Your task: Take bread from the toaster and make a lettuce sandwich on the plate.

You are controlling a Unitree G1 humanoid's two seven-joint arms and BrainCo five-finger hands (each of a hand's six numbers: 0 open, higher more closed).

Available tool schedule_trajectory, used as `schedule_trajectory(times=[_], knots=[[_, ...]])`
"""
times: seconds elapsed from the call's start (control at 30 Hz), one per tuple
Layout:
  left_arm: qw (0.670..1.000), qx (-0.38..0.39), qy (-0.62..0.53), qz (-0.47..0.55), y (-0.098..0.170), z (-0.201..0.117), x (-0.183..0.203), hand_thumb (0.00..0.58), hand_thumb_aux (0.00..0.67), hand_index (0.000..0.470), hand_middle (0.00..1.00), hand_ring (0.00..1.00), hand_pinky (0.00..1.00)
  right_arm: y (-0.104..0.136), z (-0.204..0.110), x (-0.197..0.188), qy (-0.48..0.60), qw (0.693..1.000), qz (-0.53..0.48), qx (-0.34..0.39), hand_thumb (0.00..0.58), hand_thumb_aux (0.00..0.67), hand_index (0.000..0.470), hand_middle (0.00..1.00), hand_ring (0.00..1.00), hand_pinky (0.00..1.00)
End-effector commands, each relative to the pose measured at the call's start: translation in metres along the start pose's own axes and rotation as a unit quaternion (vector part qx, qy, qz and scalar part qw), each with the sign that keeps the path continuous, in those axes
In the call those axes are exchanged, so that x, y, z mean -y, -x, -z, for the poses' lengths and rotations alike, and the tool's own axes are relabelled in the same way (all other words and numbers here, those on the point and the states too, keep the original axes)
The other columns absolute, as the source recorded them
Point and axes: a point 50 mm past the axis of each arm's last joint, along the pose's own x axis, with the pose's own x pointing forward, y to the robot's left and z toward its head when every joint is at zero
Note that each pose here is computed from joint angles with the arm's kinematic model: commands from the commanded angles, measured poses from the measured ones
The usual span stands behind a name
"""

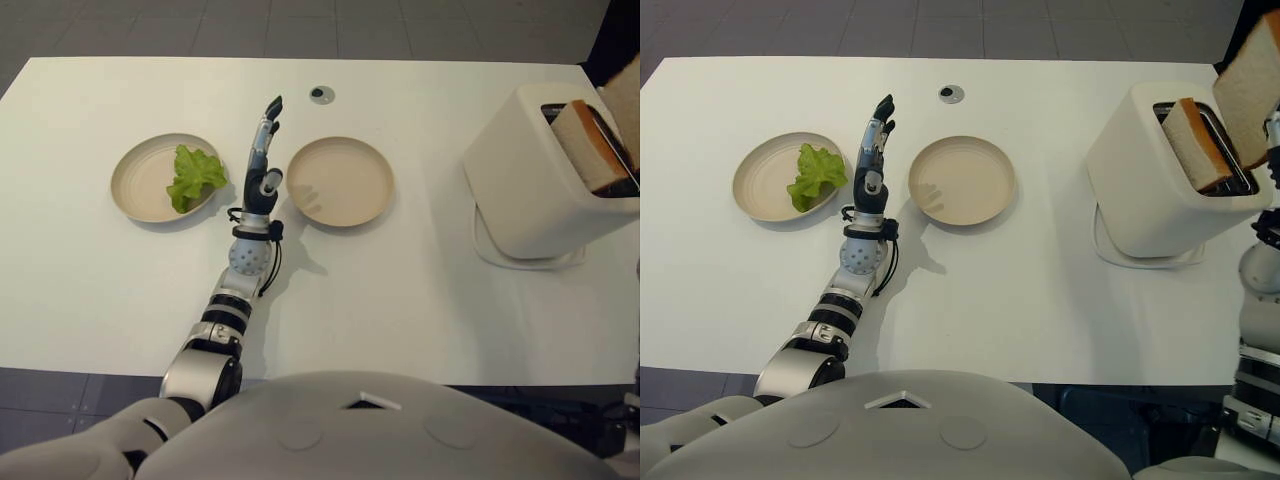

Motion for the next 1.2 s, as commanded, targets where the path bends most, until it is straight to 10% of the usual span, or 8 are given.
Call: schedule_trajectory(times=[0.03,0.47,0.77,1.03,1.07,1.1,1.2], knots=[[0.998,-0.067,-0.005,0.007,0.025,0.018,0.003,0.000,0.000,0.000,0.00,0.00,0.00,-0.001,-0.067,-0.034,-0.292,0.951,-0.097,0.032,0.580,0.670,0.470,1.00,1.00,1.00],[0.998,-0.065,-0.013,-0.001,0.003,0.025,0.006,0.000,0.000,0.000,0.00,0.00,0.00,0.036,-0.097,-0.211,-0.388,0.776,-0.497,-0.029,0.580,0.670,0.470,1.00,1.00,1.00],[0.998,-0.062,-0.016,0.030,-0.005,0.027,0.013,0.000,0.000,0.000,0.00,0.00,0.00,0.081,-0.102,-0.224,-0.406,0.660,-0.633,-0.005,0.580,0.670,0.470,1.00,1.00,1.00],[0.989,0.036,-0.139,0.021,-0.022,0.000,-0.028,0.000,0.000,0.000,0.00,0.00,0.00,0.088,-0.102,-0.204,-0.354,0.648,-0.669,0.090,0.573,0.596,0.418,1.00,1.00,1.00],[0.983,0.039,-0.180,0.006,-0.021,-0.004,-0.042,0.000,0.000,0.000,0.00,0.00,0.00,0.087,-0.103,-0.203,-0.353,0.651,-0.665,0.092,0.420,0.318,0.223,0.77,0.77,0.77],[0.974,0.037,-0.222,-0.010,-0.020,-0.008,-0.055,0.000,0.000,0.000,0.00,0.00,0.00,0.086,-0.105,-0.202,-0.350,0.657,-0.661,0.096,0.049,0.029,0.020,0.00,0.00,0.00],[0.936,0.013,-0.351,-0.029,-0.009,-0.016,-0.086,0.000,0.000,0.000,0.00,0.00,0.00,0.079,-0.111,-0.199,-0.334,0.687,-0.634,0.116,0.000,0.000,0.000,0.00,0.00,0.00]])
